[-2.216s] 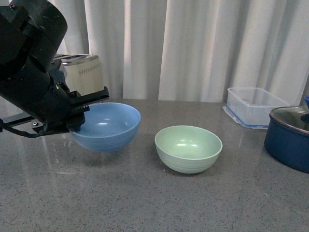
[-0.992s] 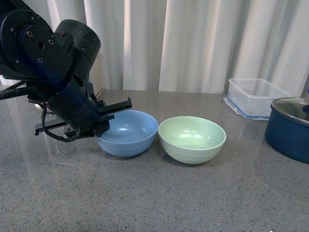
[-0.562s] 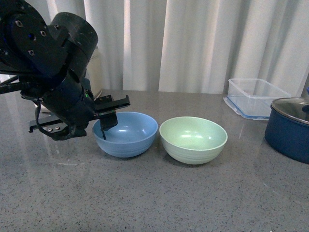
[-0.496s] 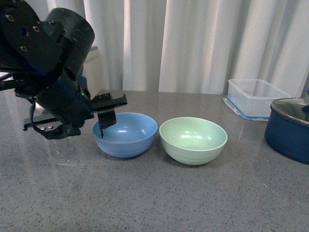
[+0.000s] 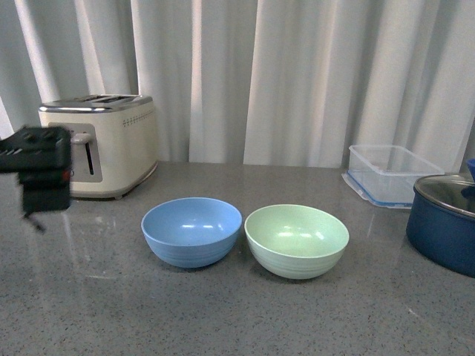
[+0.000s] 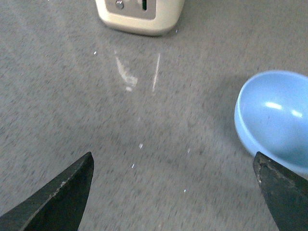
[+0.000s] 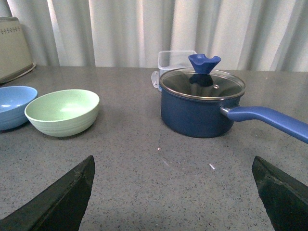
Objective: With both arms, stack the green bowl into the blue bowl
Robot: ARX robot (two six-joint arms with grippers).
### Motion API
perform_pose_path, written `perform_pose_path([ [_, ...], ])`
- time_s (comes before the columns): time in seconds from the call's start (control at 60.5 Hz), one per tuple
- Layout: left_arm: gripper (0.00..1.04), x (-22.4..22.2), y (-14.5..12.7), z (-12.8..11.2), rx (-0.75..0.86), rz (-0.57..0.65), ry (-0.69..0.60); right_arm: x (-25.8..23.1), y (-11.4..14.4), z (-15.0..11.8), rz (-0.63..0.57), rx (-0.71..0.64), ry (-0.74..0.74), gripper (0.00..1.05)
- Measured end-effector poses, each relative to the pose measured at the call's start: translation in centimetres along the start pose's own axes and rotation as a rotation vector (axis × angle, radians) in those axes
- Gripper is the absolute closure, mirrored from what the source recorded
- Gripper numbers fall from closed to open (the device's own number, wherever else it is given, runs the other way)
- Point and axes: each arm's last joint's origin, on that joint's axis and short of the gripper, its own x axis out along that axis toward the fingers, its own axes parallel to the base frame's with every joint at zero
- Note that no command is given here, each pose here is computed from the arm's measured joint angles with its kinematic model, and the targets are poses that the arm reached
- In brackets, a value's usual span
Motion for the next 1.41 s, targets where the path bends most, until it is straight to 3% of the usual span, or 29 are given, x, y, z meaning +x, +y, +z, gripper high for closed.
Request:
perform_pose_path([
  [0.099,0.07,-2.7,1.6,-3.0,0.022,0.012,0.013,0.0,0.0,0.0,0.0,0.0,0.0,0.1],
  [0.232,0.09,-3.0,1.8,-3.1,0.032,-0.017,-0.03,0.0,0.0,0.0,0.001,0.0,0.0,0.1],
  [0.298,0.27,-3.0,2.3,-4.7,0.039,-0.194,-0.281,0.0,0.0,0.0,0.0,0.0,0.0,0.1],
  [0.347,0.4,-3.7,2.9,-5.5,0.036,-0.215,-0.407,0.0,0.0,0.0,0.0,0.0,0.0,0.1],
  [0.43,0.56,-4.4,3.6,-6.1,0.038,-0.208,-0.467,0.0,0.0,0.0,0.0,0.0,0.0,0.1],
  [0.678,1.02,-5.4,5.5,-8.8,0.057,-0.22,-0.459,0.0,0.0,0.0,0.0,0.0,0.0,0.1],
  [1.406,1.01,-7.7,6.7,-12.1,0.054,-0.202,-0.486,0.0,0.0,0.0,0.0,0.0,0.0,0.1],
])
